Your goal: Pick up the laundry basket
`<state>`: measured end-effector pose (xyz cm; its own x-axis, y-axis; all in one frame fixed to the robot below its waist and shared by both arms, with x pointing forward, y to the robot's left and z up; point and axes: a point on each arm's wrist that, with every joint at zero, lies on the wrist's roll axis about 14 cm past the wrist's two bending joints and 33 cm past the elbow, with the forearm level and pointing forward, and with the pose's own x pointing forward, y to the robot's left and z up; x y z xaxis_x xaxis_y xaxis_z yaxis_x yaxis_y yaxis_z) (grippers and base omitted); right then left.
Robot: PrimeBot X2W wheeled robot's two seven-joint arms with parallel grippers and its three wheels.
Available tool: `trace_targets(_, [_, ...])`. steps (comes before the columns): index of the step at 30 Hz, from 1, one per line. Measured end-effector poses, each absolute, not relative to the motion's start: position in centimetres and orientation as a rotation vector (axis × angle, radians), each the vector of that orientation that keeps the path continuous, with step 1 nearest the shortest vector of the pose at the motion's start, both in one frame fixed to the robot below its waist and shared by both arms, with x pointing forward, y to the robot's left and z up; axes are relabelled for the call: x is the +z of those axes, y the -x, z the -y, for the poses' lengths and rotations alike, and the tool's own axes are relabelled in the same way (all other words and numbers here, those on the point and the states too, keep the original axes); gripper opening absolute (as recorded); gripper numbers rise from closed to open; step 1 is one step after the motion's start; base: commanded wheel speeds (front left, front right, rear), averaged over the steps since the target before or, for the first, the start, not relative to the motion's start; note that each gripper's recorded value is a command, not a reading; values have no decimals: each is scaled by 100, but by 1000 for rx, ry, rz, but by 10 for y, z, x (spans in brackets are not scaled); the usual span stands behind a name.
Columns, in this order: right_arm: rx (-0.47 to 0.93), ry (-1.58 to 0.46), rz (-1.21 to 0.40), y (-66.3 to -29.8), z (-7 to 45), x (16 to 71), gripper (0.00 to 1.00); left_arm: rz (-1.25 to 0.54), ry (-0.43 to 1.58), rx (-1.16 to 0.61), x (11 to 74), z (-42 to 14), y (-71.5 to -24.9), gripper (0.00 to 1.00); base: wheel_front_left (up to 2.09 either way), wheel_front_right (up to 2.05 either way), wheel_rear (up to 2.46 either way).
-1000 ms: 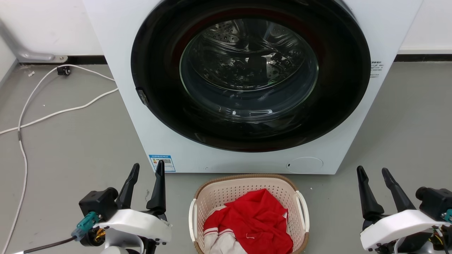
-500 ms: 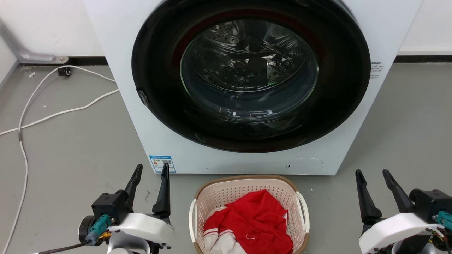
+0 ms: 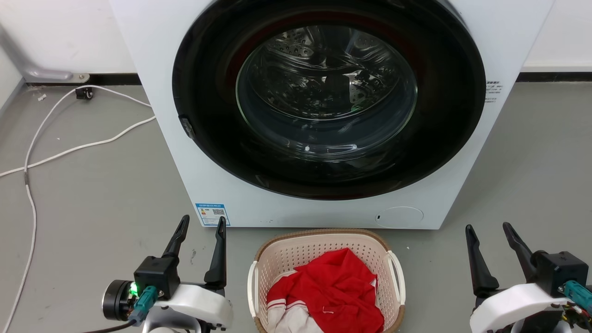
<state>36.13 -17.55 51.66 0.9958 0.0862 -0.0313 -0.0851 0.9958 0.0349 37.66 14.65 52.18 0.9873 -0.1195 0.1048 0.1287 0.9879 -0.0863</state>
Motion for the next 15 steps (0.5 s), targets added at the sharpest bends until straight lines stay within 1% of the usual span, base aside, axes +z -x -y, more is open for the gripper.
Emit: trace_targets(15, [79,11,-17,-362,178,515,100,113,14,-133,520,-145,-374,100,0,0,0])
